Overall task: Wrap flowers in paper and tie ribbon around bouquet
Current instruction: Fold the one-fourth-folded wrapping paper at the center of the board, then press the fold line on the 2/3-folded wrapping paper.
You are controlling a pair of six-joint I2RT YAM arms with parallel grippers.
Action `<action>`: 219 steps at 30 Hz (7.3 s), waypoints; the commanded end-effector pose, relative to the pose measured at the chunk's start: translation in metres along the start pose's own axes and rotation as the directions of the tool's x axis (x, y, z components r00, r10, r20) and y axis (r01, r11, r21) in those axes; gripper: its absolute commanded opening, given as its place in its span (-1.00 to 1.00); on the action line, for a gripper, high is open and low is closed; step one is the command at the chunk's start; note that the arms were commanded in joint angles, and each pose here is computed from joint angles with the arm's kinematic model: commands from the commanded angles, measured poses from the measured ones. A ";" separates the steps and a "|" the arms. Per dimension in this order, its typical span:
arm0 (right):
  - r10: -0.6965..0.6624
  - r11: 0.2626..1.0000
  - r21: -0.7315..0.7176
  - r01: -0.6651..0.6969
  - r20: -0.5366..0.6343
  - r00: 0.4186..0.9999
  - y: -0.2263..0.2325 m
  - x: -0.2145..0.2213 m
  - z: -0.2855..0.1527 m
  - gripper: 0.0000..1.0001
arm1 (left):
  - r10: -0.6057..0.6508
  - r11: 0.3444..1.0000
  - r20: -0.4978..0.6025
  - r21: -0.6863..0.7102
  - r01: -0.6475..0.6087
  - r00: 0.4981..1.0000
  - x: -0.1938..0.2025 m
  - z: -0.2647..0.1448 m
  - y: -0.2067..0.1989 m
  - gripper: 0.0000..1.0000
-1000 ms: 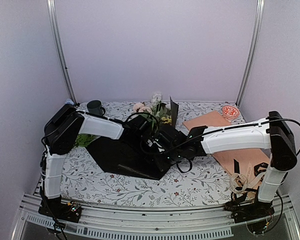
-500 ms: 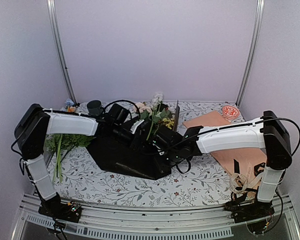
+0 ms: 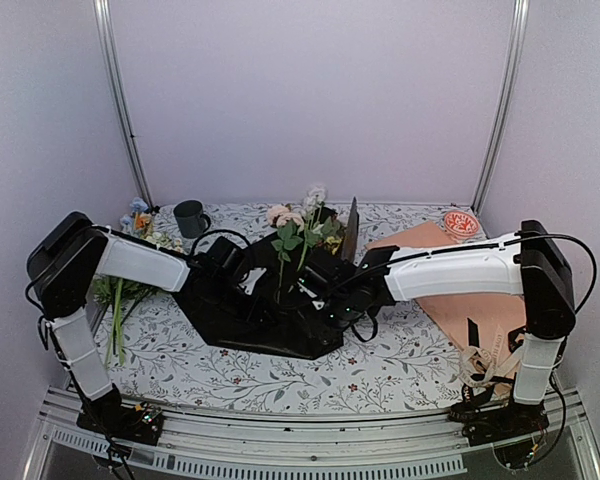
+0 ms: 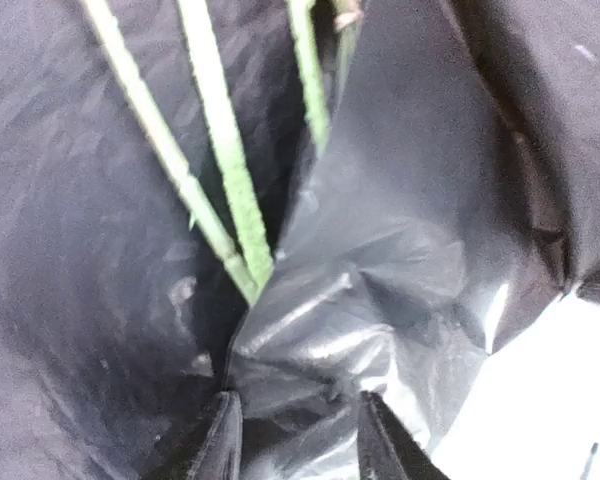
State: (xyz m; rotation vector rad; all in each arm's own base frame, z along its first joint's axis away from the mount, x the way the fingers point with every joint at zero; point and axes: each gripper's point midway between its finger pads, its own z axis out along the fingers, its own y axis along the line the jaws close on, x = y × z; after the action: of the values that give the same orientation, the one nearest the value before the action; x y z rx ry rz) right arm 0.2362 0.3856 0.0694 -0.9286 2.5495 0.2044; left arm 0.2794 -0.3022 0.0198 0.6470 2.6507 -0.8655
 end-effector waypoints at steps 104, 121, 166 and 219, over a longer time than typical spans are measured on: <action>0.790 0.335 -0.626 -0.705 -0.222 0.572 -0.007 0.007 -0.044 0.26 | -0.157 0.983 0.267 0.135 0.124 0.951 -0.021 0.006 0.051 -1.00; 0.763 0.363 -0.554 -0.750 -0.285 0.580 0.010 0.033 0.010 0.85 | -0.154 0.987 0.186 0.081 0.141 0.970 0.004 0.030 0.056 -1.00; 0.586 0.743 -0.338 -0.577 -0.088 0.806 -0.093 0.100 -0.064 -0.36 | -0.034 0.973 0.186 0.229 -0.009 0.982 -0.007 0.055 -0.040 -1.00; 0.517 0.712 -0.515 -0.477 -0.076 0.853 -0.133 0.044 0.016 -0.88 | 0.016 0.999 0.241 0.044 -0.027 0.970 -0.021 0.031 -0.033 -1.00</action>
State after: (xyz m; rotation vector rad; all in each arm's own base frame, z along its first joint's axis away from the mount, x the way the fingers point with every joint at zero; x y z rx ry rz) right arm 0.2781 0.2741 0.0143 -0.3226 2.7675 1.1958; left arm 0.2909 -0.3547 0.0164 0.5625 2.3963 -0.9881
